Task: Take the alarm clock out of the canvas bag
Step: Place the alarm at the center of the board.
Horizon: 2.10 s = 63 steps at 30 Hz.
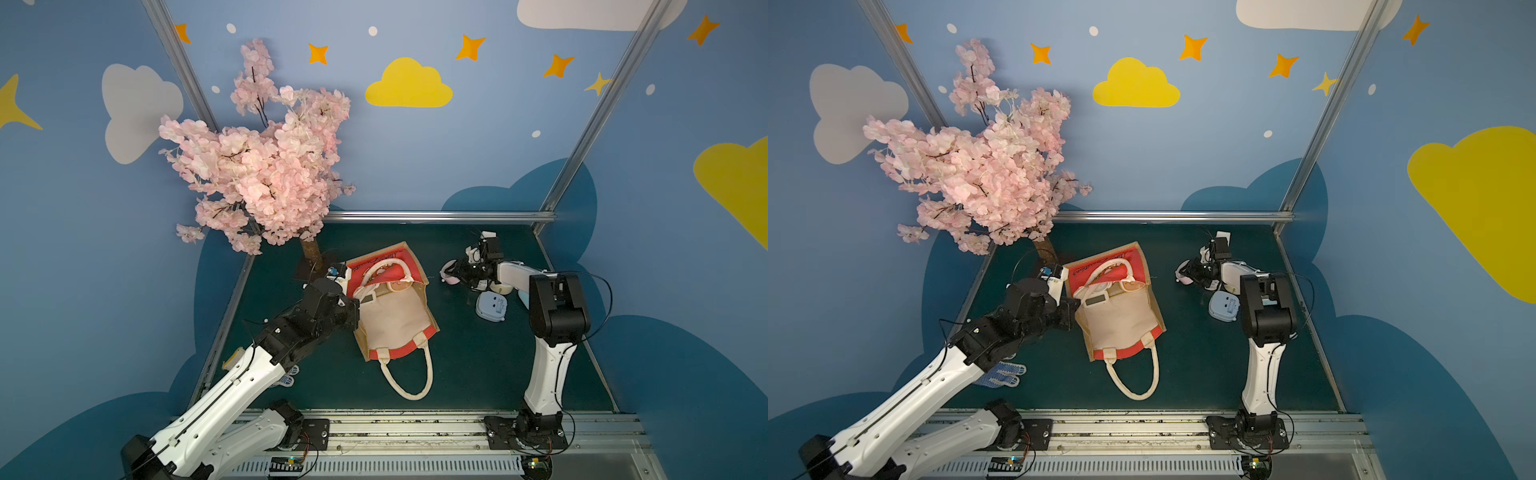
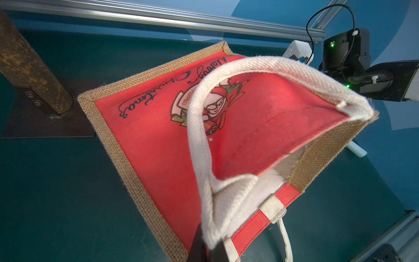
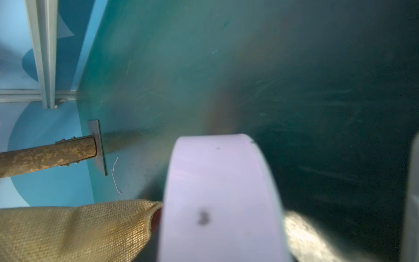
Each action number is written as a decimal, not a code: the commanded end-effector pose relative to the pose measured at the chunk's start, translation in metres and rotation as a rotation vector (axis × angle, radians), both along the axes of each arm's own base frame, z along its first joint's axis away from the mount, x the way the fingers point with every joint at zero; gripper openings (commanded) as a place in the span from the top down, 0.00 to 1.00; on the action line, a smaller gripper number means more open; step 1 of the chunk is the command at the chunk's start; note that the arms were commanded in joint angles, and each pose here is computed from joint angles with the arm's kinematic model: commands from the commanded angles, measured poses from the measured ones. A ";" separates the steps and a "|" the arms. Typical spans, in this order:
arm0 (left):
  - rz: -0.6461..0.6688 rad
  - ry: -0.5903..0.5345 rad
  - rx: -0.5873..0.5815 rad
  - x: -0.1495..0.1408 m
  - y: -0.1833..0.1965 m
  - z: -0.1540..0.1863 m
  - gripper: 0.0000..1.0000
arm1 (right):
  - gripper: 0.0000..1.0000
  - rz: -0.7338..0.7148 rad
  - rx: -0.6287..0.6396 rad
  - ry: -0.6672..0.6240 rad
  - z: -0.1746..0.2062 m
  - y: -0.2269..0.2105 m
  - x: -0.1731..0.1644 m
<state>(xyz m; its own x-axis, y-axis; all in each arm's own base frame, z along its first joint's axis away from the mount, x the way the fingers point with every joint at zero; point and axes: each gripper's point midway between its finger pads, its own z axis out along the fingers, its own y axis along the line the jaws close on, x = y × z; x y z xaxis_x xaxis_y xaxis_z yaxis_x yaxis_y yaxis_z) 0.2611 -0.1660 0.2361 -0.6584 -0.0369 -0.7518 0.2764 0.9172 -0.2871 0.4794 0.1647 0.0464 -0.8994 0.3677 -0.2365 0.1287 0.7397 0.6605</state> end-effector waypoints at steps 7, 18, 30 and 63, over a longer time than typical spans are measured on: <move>0.009 -0.015 -0.030 0.001 0.001 0.004 0.94 | 0.43 -0.036 -0.045 0.017 0.001 -0.014 -0.003; 0.011 -0.018 -0.031 0.000 0.002 0.005 0.94 | 0.38 -0.067 -0.051 0.027 0.017 -0.024 -0.011; 0.003 -0.017 -0.041 0.000 -0.001 0.006 0.94 | 0.39 -0.047 -0.057 0.036 0.029 -0.018 -0.014; -0.007 -0.020 -0.055 -0.002 -0.001 0.004 0.94 | 0.33 -0.077 -0.194 0.152 0.008 -0.020 -0.043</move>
